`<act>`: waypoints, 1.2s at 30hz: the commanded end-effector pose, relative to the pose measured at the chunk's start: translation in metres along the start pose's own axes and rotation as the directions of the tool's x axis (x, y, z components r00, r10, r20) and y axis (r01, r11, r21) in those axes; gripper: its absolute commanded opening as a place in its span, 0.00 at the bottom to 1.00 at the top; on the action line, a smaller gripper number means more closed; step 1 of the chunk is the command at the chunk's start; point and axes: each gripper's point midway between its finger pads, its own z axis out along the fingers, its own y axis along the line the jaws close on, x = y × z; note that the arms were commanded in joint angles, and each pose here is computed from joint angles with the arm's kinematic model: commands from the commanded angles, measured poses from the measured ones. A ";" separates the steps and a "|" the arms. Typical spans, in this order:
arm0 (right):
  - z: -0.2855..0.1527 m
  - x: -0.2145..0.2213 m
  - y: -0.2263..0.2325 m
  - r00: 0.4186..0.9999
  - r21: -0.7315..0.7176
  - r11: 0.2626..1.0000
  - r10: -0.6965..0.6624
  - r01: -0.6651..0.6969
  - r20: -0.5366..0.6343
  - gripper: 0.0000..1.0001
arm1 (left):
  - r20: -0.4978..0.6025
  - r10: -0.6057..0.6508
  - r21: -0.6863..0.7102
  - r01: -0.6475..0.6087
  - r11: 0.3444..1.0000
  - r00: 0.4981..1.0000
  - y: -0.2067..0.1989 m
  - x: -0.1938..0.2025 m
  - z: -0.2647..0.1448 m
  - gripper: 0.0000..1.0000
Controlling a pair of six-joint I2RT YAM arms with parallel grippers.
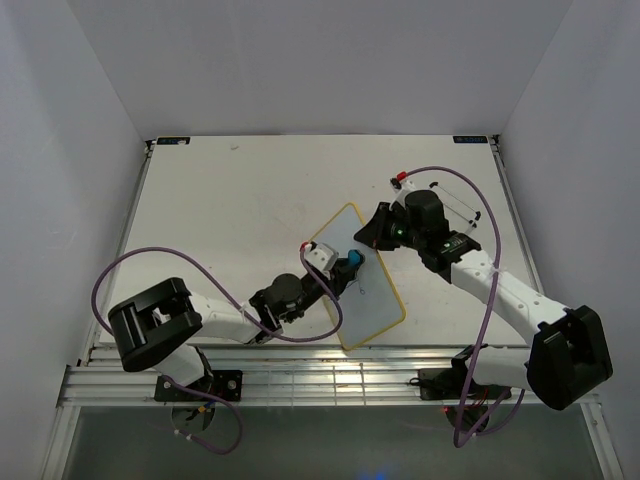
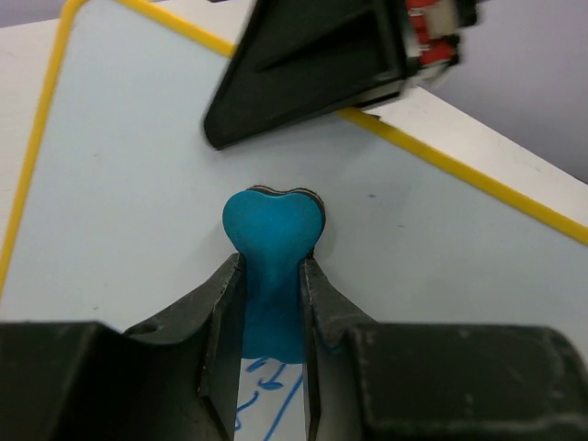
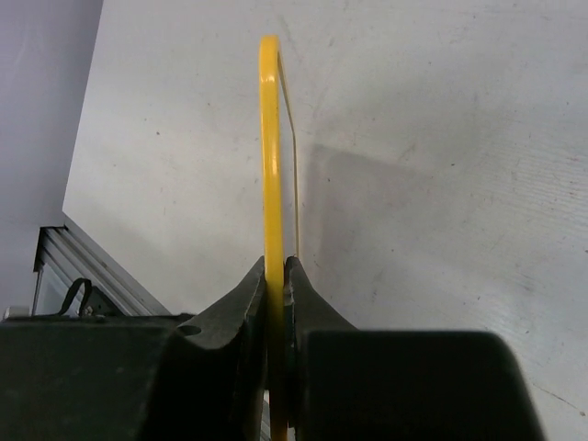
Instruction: Erase the whiteboard
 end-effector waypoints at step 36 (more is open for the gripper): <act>-0.024 -0.032 0.038 0.991 -0.112 0.993 -0.013 0.028 0.135 0.08 | -0.125 -0.037 -0.008 0.037 0.999 0.991 0.025 0.049 -0.019 0.00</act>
